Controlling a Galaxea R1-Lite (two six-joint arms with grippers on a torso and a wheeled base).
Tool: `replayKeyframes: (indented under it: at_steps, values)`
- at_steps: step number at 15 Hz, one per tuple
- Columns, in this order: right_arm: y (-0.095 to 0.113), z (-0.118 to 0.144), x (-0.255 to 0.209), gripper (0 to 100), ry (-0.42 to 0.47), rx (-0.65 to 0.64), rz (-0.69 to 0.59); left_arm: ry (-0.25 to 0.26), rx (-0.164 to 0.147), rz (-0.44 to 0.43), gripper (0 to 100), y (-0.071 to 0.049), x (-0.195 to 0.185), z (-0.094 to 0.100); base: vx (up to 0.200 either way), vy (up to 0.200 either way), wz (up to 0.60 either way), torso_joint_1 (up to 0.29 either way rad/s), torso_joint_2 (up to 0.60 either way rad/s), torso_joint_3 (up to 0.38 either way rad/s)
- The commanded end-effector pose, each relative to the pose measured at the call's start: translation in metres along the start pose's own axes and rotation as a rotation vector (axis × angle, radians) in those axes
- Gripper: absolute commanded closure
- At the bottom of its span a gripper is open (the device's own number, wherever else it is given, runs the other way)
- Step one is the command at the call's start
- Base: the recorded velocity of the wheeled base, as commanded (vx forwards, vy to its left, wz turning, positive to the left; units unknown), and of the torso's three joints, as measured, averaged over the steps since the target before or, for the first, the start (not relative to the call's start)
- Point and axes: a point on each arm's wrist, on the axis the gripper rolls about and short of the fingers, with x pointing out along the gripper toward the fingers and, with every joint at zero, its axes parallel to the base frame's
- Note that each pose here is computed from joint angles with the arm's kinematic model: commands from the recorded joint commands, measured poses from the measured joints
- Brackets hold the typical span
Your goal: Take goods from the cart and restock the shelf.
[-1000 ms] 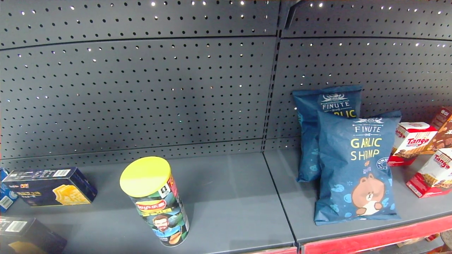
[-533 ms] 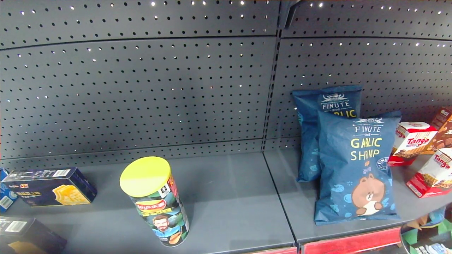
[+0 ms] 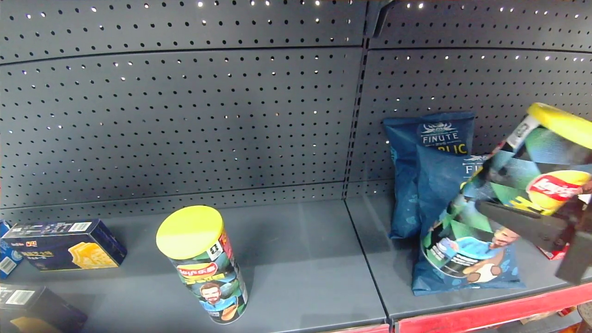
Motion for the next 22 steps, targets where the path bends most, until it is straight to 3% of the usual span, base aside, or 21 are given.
replayKeyframes:
  at_steps: [1,2,7,14,18,22]
  values:
    - [0.016,0.001,0.054,100,0.070,0.001,-0.027,-0.001,0.000,0.001,0,0.000,0.000,0.000,0.000,0.000,0.00,0.000,0.00,0.000]
    - [0.025,0.002,0.060,100,0.081,-0.012,-0.028,-0.001,0.000,0.001,0,0.000,0.000,0.000,0.000,0.000,0.00,0.000,0.00,0.000]
    - [0.028,0.002,0.064,100,0.101,-0.023,-0.018,-0.001,0.000,0.001,0,0.000,0.000,0.000,0.000,0.000,0.00,0.000,0.00,0.000]
    - [0.050,0.002,0.082,100,0.119,-0.035,0.066,-0.001,0.000,0.001,0,0.000,0.000,0.000,0.000,0.000,0.00,0.000,0.00,0.000]
    - [0.052,0.004,0.090,100,0.121,-0.029,0.074,-0.001,0.000,0.001,0,0.000,0.000,0.000,0.000,0.000,0.45,0.002,0.00,0.002]
    - [0.054,0.001,0.099,100,0.137,-0.032,0.074,-0.001,0.000,0.001,0,0.000,0.000,0.000,0.000,0.000,0.00,0.000,0.00,0.000]
